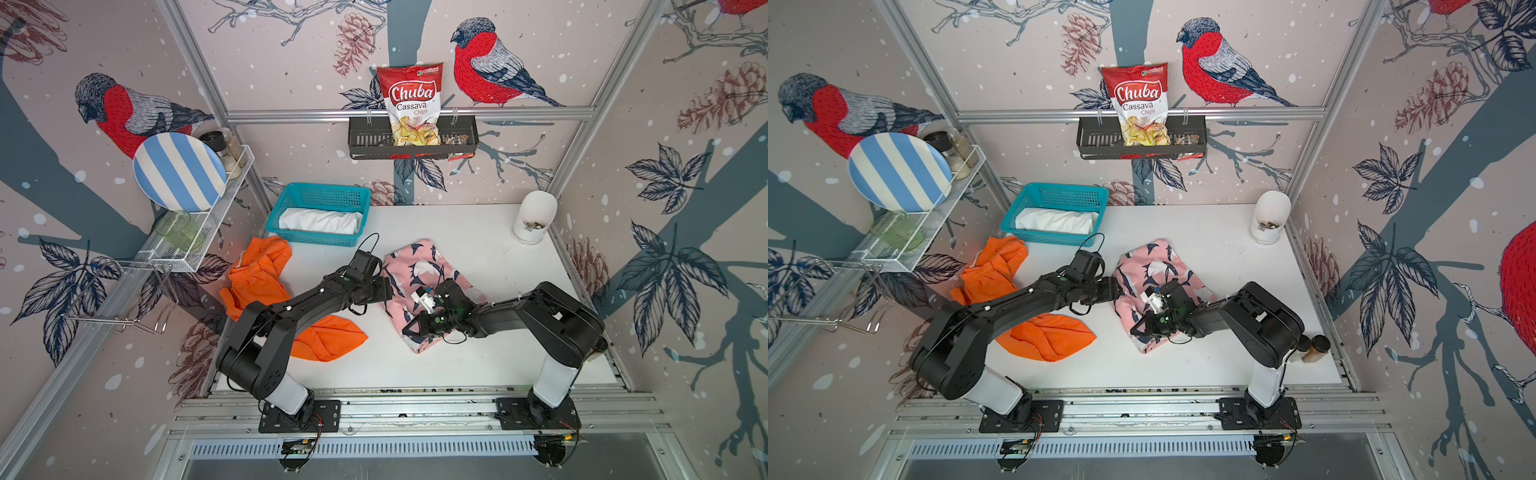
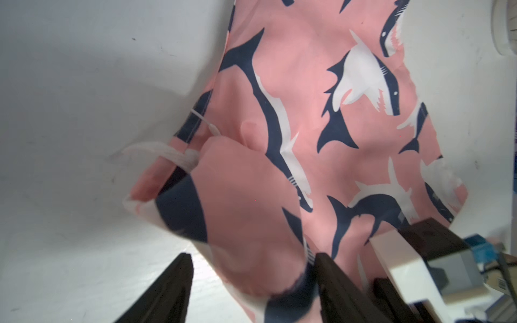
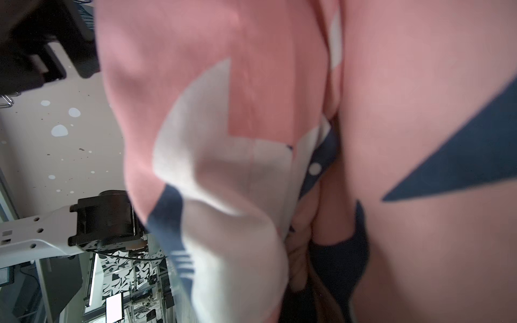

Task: Roll up the shorts
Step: Roll the shorts at the center of the board.

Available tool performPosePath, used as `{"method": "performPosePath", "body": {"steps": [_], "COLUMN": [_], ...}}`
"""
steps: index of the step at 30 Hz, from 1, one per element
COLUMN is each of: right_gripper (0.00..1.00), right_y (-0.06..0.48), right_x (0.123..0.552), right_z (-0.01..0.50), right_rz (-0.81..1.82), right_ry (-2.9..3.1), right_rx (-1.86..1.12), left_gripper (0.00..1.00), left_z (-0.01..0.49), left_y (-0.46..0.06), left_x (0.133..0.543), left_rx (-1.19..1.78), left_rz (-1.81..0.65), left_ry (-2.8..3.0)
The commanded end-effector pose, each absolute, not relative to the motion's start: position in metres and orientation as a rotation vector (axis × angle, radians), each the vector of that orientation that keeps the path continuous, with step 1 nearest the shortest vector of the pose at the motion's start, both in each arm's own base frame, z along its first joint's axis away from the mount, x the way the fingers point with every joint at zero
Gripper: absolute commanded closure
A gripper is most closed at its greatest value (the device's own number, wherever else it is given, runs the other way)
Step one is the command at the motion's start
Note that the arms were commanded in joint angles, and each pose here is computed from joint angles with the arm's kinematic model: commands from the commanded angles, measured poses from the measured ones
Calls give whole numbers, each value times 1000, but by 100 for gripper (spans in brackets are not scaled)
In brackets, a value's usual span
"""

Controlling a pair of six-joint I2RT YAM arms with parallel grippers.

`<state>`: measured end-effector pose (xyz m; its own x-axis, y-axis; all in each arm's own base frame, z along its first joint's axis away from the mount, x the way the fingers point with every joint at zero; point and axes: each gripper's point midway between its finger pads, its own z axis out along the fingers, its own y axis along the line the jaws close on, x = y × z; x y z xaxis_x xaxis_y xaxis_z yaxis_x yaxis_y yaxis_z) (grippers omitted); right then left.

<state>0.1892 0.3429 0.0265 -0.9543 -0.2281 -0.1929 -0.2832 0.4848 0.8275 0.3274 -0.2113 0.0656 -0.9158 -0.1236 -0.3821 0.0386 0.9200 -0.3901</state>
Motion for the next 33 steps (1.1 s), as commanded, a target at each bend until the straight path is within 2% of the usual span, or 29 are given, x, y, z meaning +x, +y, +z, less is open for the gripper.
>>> {"method": "performPosePath", "body": {"steps": [1, 3, 7, 16, 23, 28, 33], "right_gripper": [89, 85, 69, 37, 26, 19, 16], "right_y": [330, 324, 313, 285, 327, 347, 338], "right_x": [186, 189, 195, 226, 213, 202, 204], "right_z": [14, 11, 15, 77, 105, 73, 30], "right_rz": [1418, 1311, 1082, 244, -111, -301, -372], "right_ry": [2752, 2775, 2786, 2568, 2329, 2265, 2317], "right_rx": [-394, -403, -436, -599, -891, -1041, -1073], "left_gripper": [32, 36, 41, 41, 41, 41, 40], "left_z": [42, 26, 7, -3, -1, 1, 3], "left_y": [-195, -186, -182, -185, -185, -186, -187], "left_x": [333, 332, 328, 323, 322, 320, 321], "left_rx": [-41, -44, -28, 19, 26, 21, 14], "left_rz": [-375, -316, -293, -313, -319, -325, -333], "left_ry": [2730, 2766, 2803, 2833, 2839, 2841, 2836]}}
